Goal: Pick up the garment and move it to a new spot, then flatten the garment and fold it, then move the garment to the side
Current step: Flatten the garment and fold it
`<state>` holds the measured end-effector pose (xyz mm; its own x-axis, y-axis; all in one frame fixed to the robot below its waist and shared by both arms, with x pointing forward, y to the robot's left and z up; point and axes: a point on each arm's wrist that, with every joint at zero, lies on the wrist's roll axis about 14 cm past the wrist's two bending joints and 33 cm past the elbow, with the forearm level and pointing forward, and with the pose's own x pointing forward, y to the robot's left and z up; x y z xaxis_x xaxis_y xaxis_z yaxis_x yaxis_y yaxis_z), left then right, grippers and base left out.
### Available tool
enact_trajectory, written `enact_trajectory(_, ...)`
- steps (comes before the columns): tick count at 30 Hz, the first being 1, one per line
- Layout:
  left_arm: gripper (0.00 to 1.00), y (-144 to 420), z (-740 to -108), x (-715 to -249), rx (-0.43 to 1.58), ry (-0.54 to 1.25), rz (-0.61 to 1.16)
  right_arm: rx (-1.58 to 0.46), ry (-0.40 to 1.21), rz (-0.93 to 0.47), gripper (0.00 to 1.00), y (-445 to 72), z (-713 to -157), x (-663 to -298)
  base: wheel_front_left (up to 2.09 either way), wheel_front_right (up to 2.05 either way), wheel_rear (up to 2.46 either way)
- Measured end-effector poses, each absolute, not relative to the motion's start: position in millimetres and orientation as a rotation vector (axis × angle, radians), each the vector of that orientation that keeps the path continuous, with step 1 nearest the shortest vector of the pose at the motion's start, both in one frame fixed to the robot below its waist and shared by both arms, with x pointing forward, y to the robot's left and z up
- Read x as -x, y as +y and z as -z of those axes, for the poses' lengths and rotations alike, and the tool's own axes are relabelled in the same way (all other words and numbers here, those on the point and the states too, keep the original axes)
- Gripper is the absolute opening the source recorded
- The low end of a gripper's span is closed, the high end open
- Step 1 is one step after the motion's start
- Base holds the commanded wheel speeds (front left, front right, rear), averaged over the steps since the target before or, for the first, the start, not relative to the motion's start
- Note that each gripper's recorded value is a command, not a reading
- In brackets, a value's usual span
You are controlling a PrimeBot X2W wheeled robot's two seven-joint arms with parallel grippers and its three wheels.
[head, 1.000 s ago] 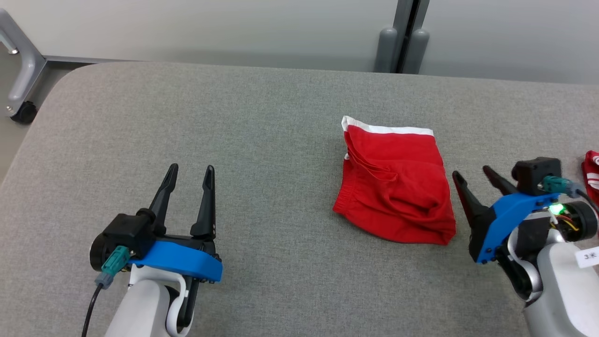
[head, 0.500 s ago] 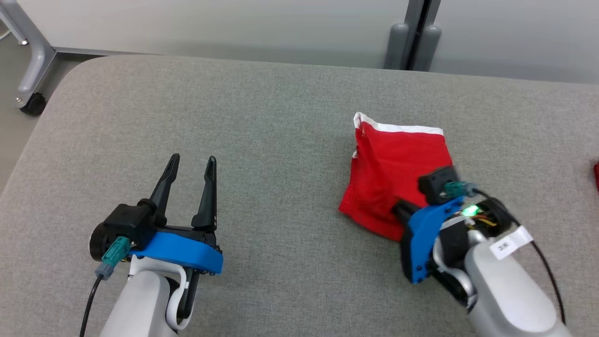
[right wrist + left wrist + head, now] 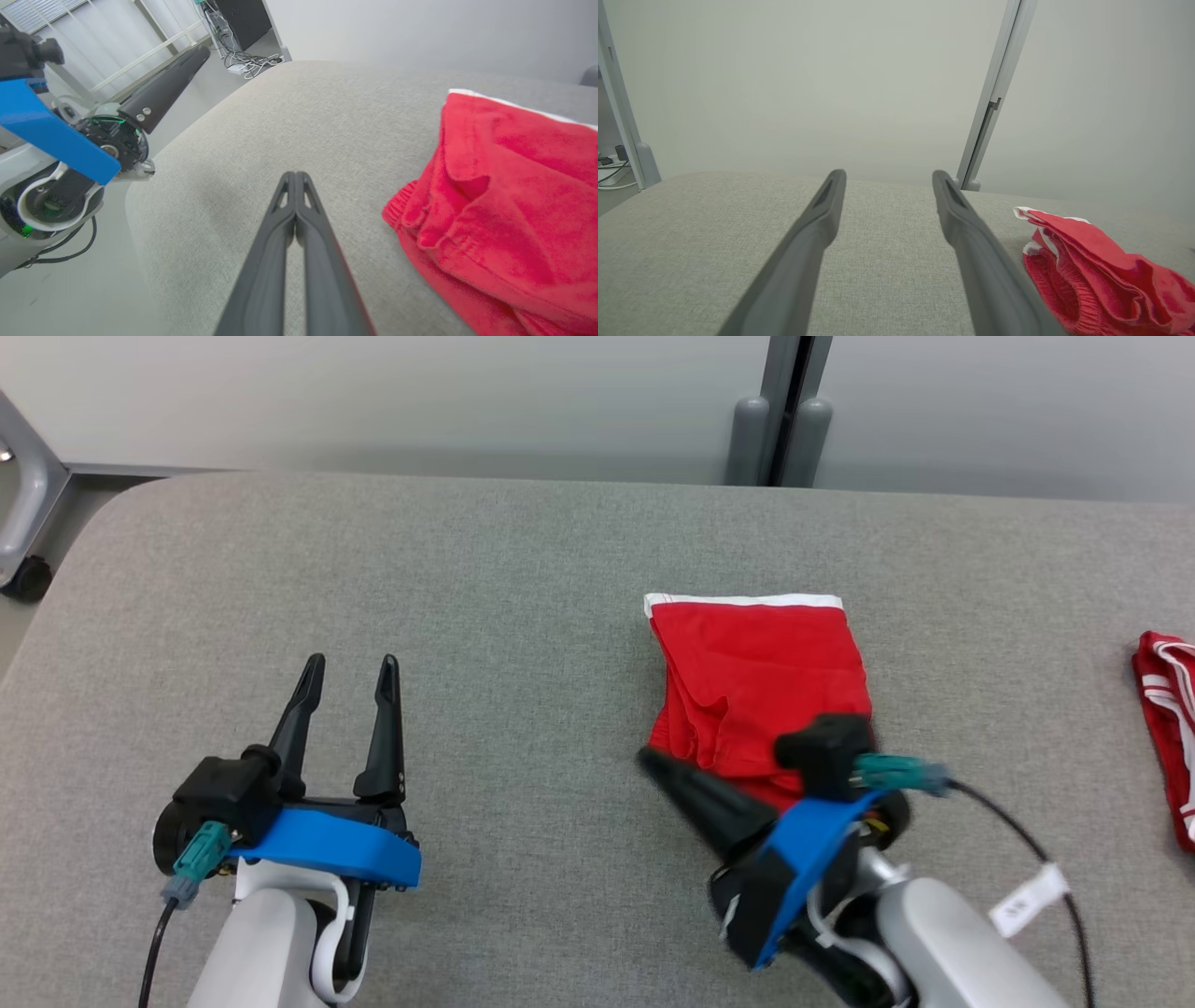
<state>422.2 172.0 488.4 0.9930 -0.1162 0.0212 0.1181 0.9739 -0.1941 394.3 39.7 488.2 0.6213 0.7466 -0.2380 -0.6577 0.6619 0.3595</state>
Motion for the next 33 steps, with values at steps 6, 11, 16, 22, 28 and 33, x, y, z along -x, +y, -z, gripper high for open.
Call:
enact_trajectory(6,1.00,174,-493,-417,0.202,-0.024,0.109,-0.291,0.135,-0.547,1.00,-36,-525,-428,0.00,0.00,0.00)
enact_trajectory(11,1.00,174,-494,-410,0.203,-0.026,0.106,-0.262,0.057,-0.321,1.00,-104,-526,-428,0.00,0.00,0.00)
enact_trajectory(16,1.00,174,-494,-403,0.193,-0.027,0.107,-0.232,0.027,-0.156,1.00,-157,-523,-415,0.00,0.00,0.00)
enact_trajectory(22,1.00,178,-492,-393,0.179,-0.021,0.099,-0.220,0.027,-0.042,1.00,-194,-518,-395,0.00,0.00,0.00)
enact_trajectory(28,1.00,179,-494,-385,0.167,-0.026,0.099,-0.221,0.044,-0.001,1.00,-207,-513,-381,0.00,0.00,0.00)
enact_trajectory(33,1.00,181,-494,-383,0.158,-0.026,0.097,-0.223,0.047,0.001,1.00,-208,-514,-378,0.00,0.00,0.00)
